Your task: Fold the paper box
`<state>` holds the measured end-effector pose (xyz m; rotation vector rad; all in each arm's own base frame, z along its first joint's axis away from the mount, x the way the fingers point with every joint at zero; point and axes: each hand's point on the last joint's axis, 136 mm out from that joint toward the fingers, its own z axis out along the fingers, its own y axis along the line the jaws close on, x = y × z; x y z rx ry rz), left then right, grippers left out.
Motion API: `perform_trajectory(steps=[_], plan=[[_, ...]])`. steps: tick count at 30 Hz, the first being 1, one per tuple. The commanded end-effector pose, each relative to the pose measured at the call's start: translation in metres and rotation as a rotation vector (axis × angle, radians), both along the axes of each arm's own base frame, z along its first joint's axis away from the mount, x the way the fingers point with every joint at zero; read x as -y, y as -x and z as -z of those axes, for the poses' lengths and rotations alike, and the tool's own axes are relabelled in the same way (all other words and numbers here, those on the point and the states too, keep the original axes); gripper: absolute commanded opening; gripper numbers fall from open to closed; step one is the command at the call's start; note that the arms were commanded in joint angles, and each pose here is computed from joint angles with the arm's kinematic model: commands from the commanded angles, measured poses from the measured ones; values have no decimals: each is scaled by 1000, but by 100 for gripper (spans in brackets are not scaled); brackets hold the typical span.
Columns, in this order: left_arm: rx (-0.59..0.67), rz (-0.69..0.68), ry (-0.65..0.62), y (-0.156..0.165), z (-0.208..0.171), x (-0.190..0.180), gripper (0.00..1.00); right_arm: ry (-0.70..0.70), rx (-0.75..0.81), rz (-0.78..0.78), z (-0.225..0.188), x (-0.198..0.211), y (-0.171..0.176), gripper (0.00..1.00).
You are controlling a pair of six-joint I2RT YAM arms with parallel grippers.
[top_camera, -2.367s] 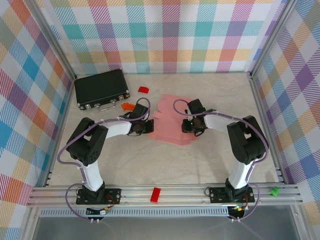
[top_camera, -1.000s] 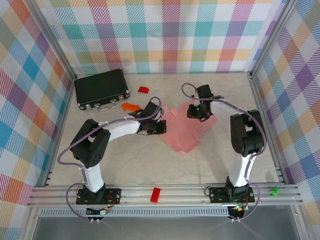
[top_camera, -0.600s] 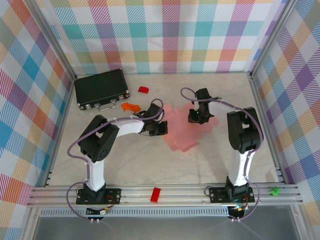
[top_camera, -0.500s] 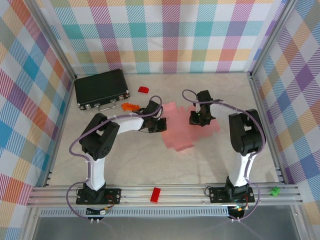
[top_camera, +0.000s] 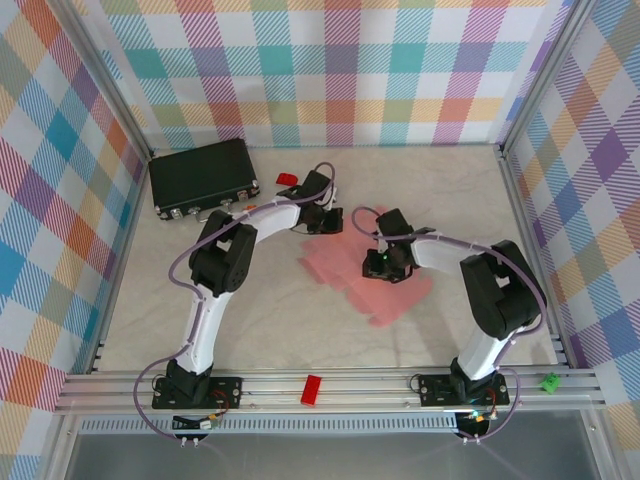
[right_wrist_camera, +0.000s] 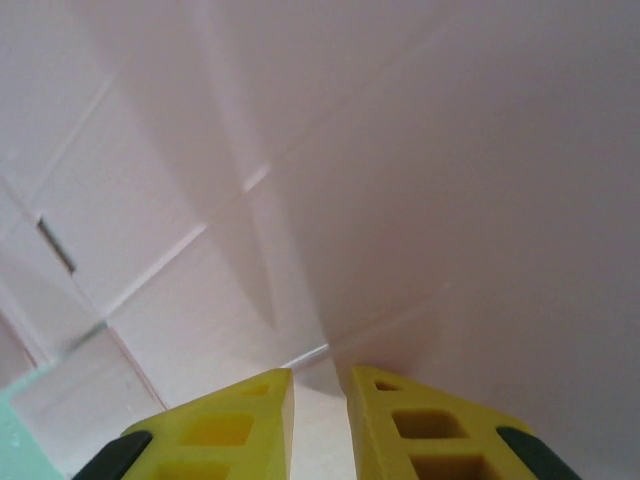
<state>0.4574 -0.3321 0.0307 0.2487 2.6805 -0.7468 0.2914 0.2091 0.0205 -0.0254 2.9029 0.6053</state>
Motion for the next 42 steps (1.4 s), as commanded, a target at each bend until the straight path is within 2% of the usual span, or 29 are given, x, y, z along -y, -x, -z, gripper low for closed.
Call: perform_trajectory(steps=[1, 6, 10, 14, 17, 21, 25, 29, 39, 42], plan=[[-65, 43, -34, 2, 18, -5, 0, -38, -68, 38, 9, -13, 23, 24], [-64, 79, 15, -7, 4, 11, 0, -148, -12, 37, -4, -48, 17, 24], [-28, 98, 47, -16, -30, 19, 5, -148, 79, 56, -26, -49, 5, 24], [46, 80, 58, -22, -78, 17, 25, -82, 182, 58, -51, -32, -7, 26], [96, 64, 63, -18, -108, 10, 35, -61, 220, 49, -63, -20, -16, 27], [149, -5, -14, -8, -125, -17, 47, -67, 229, 5, -66, -10, -25, 27], [160, -133, -162, 4, -112, -62, 58, -68, 200, -56, -58, -13, -28, 26], [129, -223, -238, 15, -91, -92, 68, -77, 137, -67, -37, -18, -24, 23], [39, -210, -269, 16, -47, -92, 69, -61, 49, -40, 2, -23, -8, 20], [10, -199, -255, 15, -37, -87, 67, -58, 34, -30, 8, -24, -5, 20]])
